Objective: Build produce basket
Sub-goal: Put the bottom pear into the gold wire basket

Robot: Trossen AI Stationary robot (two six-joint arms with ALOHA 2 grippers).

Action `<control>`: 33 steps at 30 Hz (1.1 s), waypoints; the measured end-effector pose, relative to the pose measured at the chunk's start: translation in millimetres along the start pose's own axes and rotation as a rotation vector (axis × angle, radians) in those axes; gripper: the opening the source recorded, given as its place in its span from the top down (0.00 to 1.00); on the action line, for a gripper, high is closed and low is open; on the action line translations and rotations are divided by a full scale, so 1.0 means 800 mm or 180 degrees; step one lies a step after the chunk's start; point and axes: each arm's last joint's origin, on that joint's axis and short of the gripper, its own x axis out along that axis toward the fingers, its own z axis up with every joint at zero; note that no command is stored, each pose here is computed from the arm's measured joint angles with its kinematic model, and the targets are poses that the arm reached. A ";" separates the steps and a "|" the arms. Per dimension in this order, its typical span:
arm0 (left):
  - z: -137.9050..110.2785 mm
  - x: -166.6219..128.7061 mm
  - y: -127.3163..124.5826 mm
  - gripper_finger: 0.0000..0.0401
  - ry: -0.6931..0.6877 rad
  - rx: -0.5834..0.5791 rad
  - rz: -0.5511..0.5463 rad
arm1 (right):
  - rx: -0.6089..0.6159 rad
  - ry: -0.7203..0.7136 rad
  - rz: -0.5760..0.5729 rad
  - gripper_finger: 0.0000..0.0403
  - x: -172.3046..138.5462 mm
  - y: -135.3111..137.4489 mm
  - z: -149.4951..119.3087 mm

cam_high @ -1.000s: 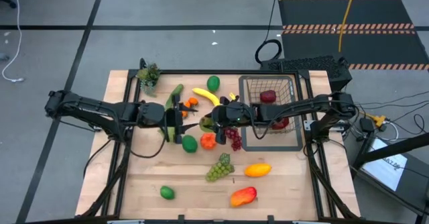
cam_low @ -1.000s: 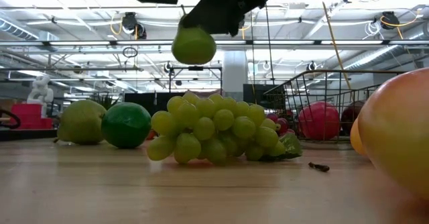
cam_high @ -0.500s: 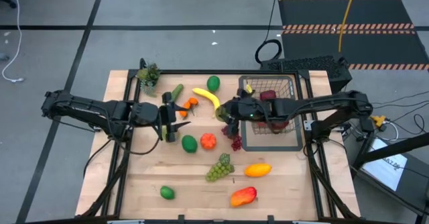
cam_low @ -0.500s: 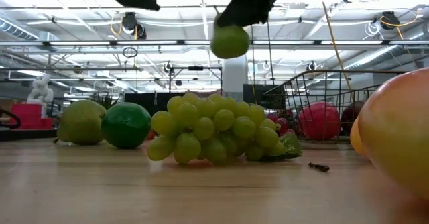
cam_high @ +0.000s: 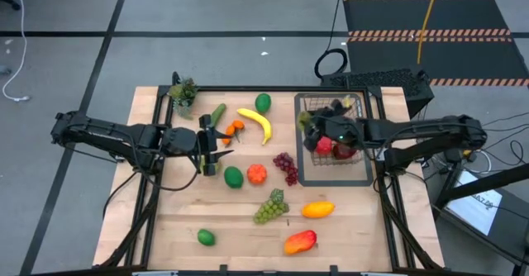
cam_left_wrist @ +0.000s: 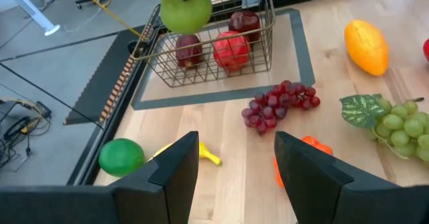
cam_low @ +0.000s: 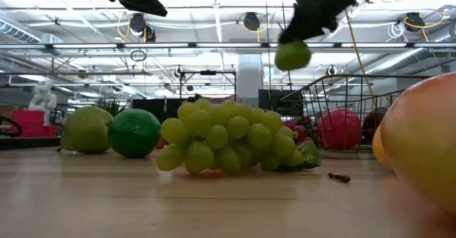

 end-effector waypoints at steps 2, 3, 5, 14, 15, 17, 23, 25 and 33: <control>0.000 0.000 0.000 0.51 0.0001 0.0004 0.0000 | 0.0115 0.0018 -0.0156 0.54 -0.002 -0.012 -0.015; 0.000 0.000 0.000 0.51 -0.0001 0.0016 0.0000 | 0.0177 0.0027 -0.0193 0.54 -0.003 -0.018 -0.021; 0.000 0.000 0.000 0.51 0.0000 0.0053 -0.0001 | 0.0272 0.0063 -0.0255 0.54 -0.003 -0.028 -0.034; 0.003 0.000 0.001 0.51 -0.0092 0.0120 0.0011 | 0.0427 0.0153 -0.0437 0.54 -0.004 -0.050 -0.066; 0.004 0.000 0.001 0.51 -0.0102 0.0119 0.0009 | 0.0417 0.0179 -0.0450 0.54 -0.003 -0.052 -0.068; 0.004 0.000 0.001 0.51 -0.0112 0.0128 -0.0002 | 0.0434 0.0239 -0.0482 0.54 -0.003 -0.054 -0.073; 0.004 0.000 0.001 0.51 -0.0114 0.0147 -0.0003 | 0.0485 0.0509 -0.0616 0.54 -0.003 -0.061 -0.086; 0.004 0.000 0.001 0.51 -0.0115 0.0147 -0.0007 | 0.0504 0.0598 -0.0664 0.54 -0.003 -0.063 -0.089; 0.004 0.000 0.001 0.51 -0.0116 0.0146 -0.0009 | 0.0597 0.0857 -0.0818 0.54 -0.005 -0.071 -0.101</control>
